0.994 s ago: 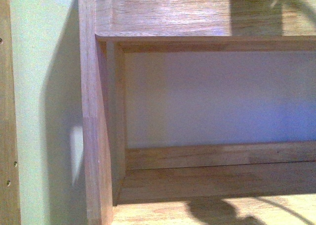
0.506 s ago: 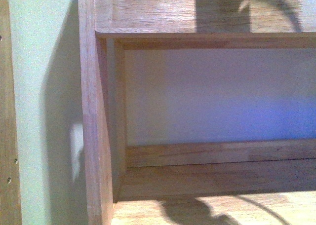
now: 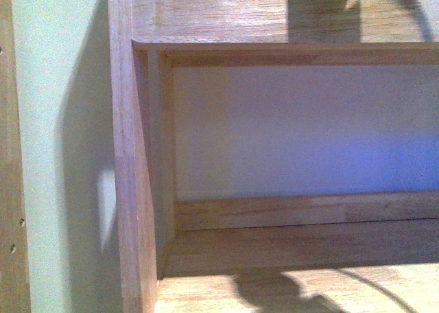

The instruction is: Put away toys

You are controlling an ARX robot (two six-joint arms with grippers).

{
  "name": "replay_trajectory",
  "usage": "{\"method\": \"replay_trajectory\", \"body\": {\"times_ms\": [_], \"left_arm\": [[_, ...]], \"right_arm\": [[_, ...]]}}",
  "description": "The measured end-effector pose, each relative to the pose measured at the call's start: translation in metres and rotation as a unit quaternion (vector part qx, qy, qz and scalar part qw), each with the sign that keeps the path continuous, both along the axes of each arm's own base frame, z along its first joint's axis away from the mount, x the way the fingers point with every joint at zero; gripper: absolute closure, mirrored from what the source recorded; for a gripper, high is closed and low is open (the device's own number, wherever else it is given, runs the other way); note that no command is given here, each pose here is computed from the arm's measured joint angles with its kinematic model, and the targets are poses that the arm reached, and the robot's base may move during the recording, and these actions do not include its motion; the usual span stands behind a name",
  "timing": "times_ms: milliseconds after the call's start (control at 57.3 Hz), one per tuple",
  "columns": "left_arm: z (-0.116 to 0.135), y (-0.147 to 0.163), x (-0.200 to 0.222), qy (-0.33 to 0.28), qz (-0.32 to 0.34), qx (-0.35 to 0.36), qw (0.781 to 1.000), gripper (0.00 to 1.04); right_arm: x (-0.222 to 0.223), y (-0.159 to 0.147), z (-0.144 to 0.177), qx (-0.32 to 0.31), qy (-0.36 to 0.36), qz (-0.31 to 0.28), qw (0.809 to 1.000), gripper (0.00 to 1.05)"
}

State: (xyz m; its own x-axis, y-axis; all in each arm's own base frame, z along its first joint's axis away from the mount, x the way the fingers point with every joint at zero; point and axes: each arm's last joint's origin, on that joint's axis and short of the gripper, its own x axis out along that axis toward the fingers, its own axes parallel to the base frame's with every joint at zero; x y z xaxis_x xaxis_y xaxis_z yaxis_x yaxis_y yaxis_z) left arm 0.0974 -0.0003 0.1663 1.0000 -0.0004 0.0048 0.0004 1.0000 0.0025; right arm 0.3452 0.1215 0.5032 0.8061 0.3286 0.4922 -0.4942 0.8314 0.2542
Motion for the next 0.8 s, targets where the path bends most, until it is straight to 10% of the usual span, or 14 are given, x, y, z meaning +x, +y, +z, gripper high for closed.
{"method": "replay_trajectory", "body": {"times_ms": [454, 803], "left_arm": [[0.0, 0.0, 0.0, 0.0, 0.0, 0.0, 1.0, 0.06], [0.0, 0.0, 0.0, 0.0, 0.0, 0.0, 1.0, 0.06]], "right_arm": [[0.0029, -0.0027, -0.0037, 0.0, 0.019, -0.024, 1.0, 0.98], [0.0011, -0.0042, -0.0013, -0.016, 0.022, -0.053, 0.998, 0.44]]}}
